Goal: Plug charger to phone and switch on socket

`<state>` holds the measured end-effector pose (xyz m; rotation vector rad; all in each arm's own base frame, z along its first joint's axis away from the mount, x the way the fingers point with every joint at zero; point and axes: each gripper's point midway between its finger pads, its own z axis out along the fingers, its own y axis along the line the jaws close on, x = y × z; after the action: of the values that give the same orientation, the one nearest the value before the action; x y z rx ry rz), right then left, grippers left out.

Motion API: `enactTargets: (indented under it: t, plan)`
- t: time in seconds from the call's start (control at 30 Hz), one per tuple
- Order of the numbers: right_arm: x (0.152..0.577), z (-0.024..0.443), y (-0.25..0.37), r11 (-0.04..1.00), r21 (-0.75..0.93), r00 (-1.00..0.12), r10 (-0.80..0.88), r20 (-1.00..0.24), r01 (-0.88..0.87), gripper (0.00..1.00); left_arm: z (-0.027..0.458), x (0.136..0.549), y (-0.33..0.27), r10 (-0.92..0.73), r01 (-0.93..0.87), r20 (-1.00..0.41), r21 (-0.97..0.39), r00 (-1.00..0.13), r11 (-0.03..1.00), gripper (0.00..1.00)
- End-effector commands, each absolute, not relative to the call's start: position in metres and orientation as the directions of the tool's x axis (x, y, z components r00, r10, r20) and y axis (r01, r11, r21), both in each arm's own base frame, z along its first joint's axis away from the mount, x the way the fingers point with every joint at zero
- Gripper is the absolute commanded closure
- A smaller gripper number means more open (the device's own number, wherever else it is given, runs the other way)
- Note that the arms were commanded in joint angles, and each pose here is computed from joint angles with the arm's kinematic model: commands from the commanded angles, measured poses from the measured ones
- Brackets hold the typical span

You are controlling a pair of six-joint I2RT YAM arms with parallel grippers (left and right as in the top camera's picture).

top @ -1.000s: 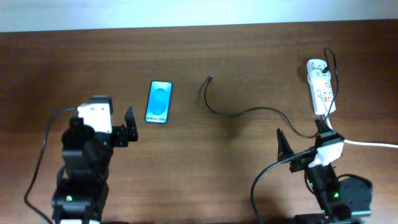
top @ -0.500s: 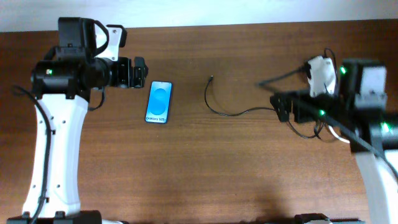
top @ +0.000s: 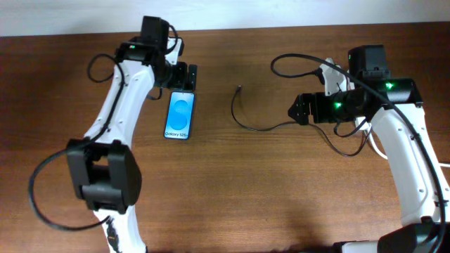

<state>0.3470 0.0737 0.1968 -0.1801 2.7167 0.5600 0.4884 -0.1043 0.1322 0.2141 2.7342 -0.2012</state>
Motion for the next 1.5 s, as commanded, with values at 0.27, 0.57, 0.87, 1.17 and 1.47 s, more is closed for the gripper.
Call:
enactTargets:
  t: [0.27, 0.57, 0.87, 1.17, 1.47]
  plan:
    - [0.348, 0.203, 0.078, 0.905, 0.366, -0.921, -0.064, -0.384, -0.216, 0.02, 0.041, 0.483, -0.126, 0.201, 0.202, -0.221, 0.016, -0.954, 0.979, 0.01]
    - [0.347, 0.203, 0.078, 0.905, 0.367, -0.923, -0.064, -0.379, -0.214, 0.02, 0.012, 0.453, -0.087, 0.106, 0.102, -0.042, 0.089, -0.993, 0.991, 0.01]
    - [0.349, 0.203, 0.078, 0.905, 0.365, -0.919, -0.064, -0.388, -0.218, 0.02, -0.007, 0.441, -0.097, 0.157, 0.156, 0.003, -0.032, -0.988, 0.987, 0.01]
    - [0.349, 0.204, 0.078, 0.905, 0.365, -0.918, -0.064, -0.39, -0.218, 0.02, -0.022, 0.441, -0.099, 0.179, 0.179, -0.014, -0.031, -0.984, 0.983, 0.0]
    - [0.35, 0.204, 0.078, 0.905, 0.365, -0.918, -0.064, -0.392, -0.219, 0.02, -0.022, 0.434, -0.1, 0.172, 0.171, 0.012, -0.03, -0.985, 0.985, 0.17]
